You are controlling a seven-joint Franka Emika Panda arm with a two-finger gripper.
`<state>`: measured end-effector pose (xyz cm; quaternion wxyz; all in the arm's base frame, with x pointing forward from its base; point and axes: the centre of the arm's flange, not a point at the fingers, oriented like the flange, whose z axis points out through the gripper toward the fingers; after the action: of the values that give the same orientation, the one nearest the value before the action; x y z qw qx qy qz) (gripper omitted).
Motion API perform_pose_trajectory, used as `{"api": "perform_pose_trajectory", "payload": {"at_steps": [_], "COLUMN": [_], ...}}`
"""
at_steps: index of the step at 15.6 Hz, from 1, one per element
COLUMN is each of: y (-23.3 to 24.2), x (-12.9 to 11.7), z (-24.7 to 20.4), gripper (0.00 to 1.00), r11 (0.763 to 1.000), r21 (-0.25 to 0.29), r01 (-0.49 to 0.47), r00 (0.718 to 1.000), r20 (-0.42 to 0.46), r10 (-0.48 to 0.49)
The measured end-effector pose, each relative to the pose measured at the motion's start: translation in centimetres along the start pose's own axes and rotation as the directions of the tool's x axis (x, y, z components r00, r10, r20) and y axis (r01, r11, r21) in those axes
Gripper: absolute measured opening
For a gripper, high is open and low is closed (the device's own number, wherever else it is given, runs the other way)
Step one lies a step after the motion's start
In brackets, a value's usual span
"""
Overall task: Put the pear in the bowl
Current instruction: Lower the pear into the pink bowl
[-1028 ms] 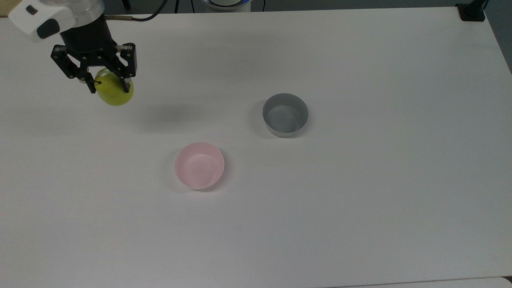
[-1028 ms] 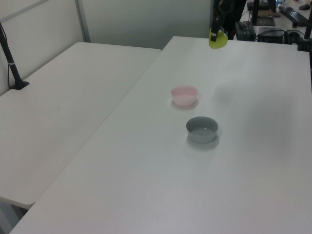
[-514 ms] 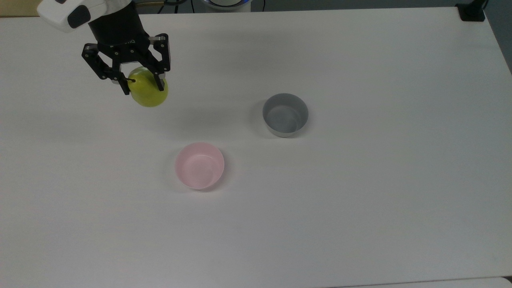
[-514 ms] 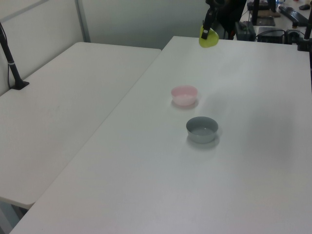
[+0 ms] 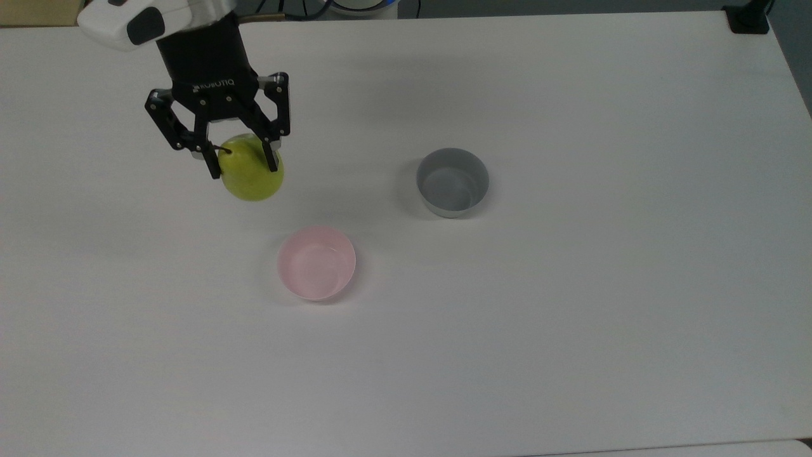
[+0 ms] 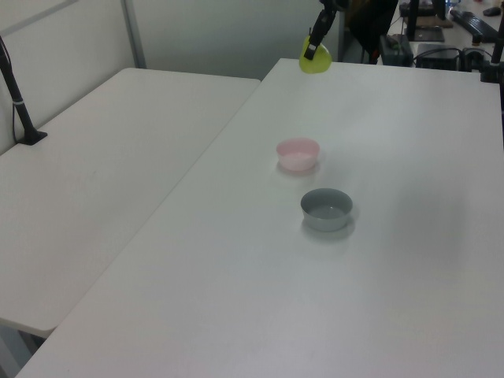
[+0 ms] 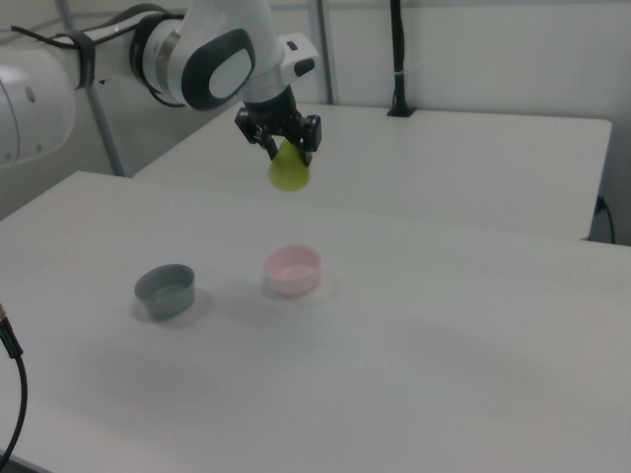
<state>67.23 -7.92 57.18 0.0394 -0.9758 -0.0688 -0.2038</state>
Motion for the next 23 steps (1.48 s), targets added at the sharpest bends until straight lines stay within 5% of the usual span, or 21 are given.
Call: {"api": "perform_pose_trajectory", "payload": {"at_steps": [7,23], "y": [-1.8,-4.8], "x": [-1.4,-4.9], "z": [6.0,17.8], "gripper": [0.63,0.63], "r11": [1.0,0.998], "r21": [-0.016,-0.031], "r01": [0.012,0.056], "r00": [0.998,0.998], "r20": [-0.061,-0.038], "r10": [-0.013,-0.057]}}
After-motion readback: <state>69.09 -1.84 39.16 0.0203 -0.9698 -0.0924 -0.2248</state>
